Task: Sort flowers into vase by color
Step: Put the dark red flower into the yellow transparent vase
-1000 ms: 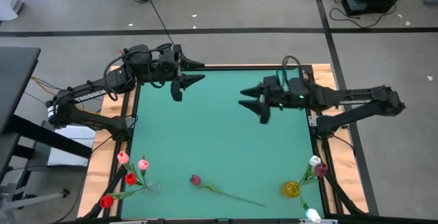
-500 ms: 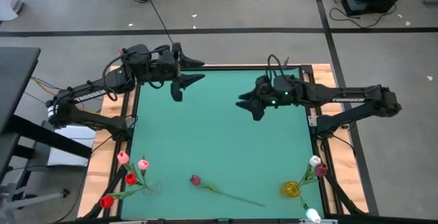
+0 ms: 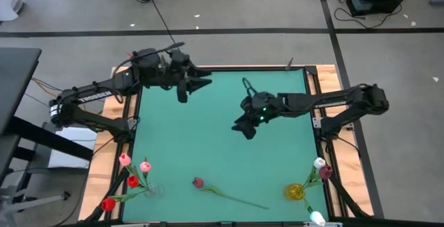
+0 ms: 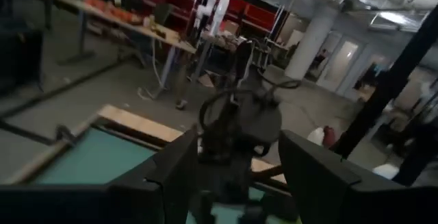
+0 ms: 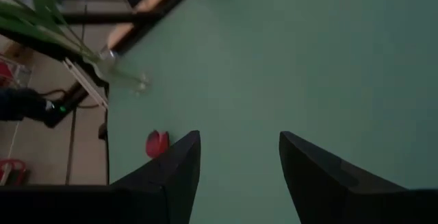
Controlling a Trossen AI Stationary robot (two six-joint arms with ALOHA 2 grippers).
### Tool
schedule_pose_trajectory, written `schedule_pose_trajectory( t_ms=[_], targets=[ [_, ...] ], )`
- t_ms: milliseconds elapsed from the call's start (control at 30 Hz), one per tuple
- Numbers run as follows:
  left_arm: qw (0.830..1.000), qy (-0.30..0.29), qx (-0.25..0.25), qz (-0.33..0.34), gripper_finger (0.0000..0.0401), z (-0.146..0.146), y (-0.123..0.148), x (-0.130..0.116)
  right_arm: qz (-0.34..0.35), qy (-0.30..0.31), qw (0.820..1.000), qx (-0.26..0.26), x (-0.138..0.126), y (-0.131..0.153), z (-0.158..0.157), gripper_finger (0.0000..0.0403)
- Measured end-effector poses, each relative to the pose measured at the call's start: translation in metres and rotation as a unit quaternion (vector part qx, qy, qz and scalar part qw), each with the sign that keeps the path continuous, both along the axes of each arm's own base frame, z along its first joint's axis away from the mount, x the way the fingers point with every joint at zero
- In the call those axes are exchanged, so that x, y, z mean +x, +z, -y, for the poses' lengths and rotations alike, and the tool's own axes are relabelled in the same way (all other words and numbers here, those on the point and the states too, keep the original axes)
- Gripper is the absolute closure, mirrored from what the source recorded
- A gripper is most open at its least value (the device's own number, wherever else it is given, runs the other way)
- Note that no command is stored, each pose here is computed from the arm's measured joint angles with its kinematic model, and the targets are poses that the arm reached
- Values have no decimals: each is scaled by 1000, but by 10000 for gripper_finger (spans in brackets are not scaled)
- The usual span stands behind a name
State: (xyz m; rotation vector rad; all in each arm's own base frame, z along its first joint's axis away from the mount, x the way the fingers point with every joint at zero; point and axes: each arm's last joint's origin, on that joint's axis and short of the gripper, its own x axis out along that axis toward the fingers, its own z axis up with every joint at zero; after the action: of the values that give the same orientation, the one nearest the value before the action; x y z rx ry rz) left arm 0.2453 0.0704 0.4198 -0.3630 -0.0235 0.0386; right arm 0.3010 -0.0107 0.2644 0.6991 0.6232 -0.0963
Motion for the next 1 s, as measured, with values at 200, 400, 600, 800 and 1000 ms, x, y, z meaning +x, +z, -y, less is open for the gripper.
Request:
schedule_pose_trajectory(
  t_ms=[200, 400, 600, 800, 1000],
  targets=[
    [988, -12, -104, -117, 190, 8, -37, 28, -45, 19, 999, 16, 13, -25, -10, 197],
    [951, -12, -178, -251, 190, 24, -85, 59, -79, 42, 995, 37, 22, -45, -24, 197],
    [919, -48, -149, -362, 190, 47, -128, 79, -86, 94, 991, 42, 31, -63, -58, 197],
    [896, -68, -137, -417, 190, 63, -153, 90, -83, 134, 987, 22, 35, -80, -95, 197],
    [888, -67, -150, -429, 190, 70, -161, 95, -110, 171, 979, -14, 30, -102, -127, 197]
  ],
)
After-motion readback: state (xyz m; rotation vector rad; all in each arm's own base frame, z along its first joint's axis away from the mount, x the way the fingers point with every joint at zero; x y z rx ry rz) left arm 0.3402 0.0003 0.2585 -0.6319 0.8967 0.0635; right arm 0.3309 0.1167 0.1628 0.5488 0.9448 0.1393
